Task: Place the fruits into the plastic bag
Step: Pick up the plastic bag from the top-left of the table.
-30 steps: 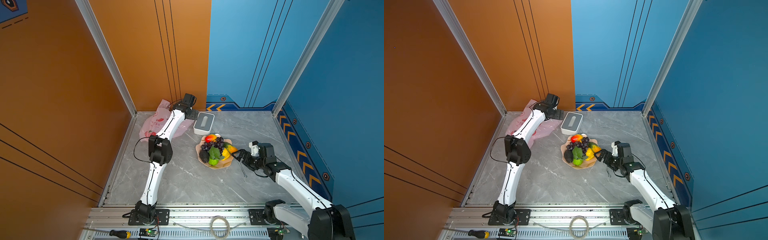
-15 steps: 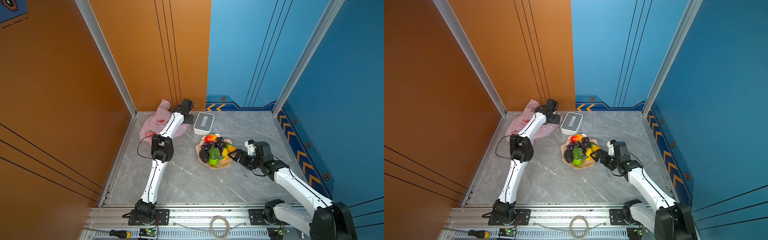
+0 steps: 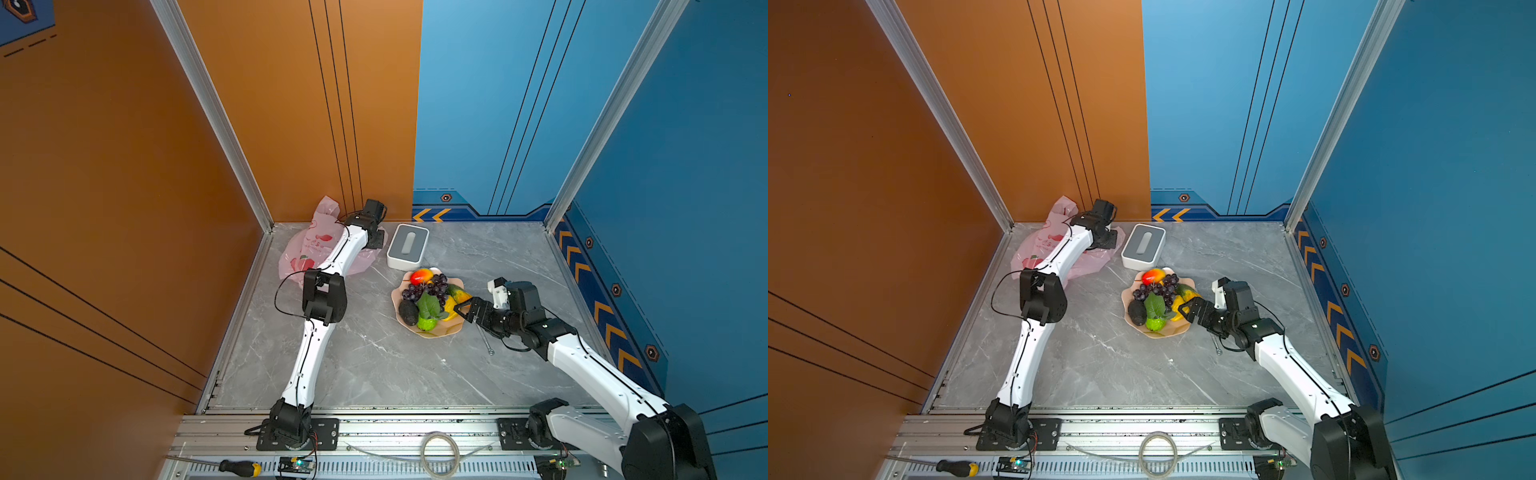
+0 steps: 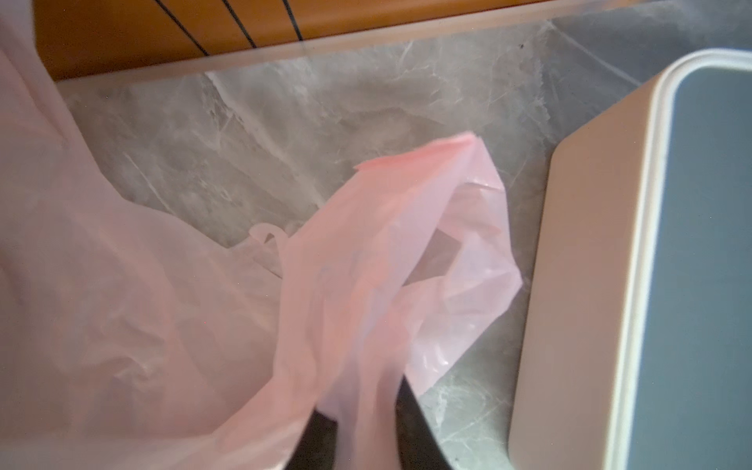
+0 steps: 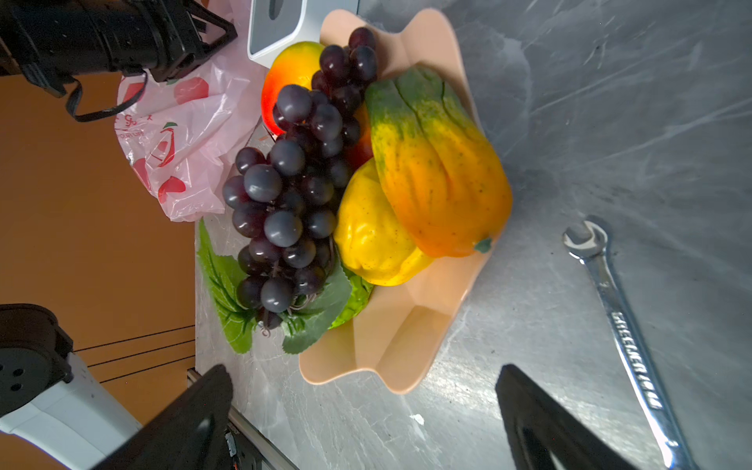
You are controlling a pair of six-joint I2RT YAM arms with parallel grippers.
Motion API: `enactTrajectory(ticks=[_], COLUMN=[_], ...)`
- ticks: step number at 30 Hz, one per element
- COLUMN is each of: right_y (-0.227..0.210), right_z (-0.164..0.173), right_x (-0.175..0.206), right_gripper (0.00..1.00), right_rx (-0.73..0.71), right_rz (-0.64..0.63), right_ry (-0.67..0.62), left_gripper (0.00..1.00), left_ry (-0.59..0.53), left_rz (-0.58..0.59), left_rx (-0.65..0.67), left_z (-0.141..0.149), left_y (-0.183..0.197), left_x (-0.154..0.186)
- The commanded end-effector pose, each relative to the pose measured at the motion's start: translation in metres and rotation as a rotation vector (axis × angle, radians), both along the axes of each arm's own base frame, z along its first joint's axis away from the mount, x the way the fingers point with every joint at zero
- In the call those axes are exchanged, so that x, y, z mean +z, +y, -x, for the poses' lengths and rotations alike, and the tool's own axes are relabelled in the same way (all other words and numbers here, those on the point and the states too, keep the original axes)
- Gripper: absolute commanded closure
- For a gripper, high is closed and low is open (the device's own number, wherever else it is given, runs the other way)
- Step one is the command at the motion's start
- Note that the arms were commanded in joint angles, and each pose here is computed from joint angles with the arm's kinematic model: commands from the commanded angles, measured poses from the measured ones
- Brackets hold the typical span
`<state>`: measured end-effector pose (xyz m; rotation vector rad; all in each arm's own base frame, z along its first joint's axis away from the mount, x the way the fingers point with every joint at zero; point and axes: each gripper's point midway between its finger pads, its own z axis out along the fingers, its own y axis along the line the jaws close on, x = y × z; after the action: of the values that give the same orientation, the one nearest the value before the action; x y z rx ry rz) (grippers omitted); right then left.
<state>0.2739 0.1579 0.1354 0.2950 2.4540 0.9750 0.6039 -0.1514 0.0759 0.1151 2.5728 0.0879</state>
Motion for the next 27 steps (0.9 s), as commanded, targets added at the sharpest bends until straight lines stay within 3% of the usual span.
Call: enactTrajectory(ticks=[1,4,10,20,27], right_y=[-0.004,-0.004,-0.005,-0.004,-0.001], right_z=[-0.001,0.001,0.003,0.003,0.002], right_x=[0.01,0.013,0.022,0.033,0.048], right_gripper=[0.0,0.0,0.0,0.0,0.0], right_rx=[-0.02,-0.019,-0.026,-0.035,-0.027], right_rz=[0.021,0.018,0.012,-0.01,-0.02], right_ry=[-0.022,-0.03,-0.055,-0.091,-0.126], left_gripper=[0.94,1.0,1.0,1.0,1.0], left_ry=[-0.004,-0.003,-0.018,-0.117,-0.194], left_rz=[0.021,0.028,0.042,0.062,0.056], left_rx=[0.002,-0.004,-0.019,-0.104,-0.247], left_z=[0.006,0.01,0.022,0.062,0.113], left_y=[0.004,0.003,0.002,-0.006,-0.03], left_x=[0.018,0.025,0.05,0.139,0.201])
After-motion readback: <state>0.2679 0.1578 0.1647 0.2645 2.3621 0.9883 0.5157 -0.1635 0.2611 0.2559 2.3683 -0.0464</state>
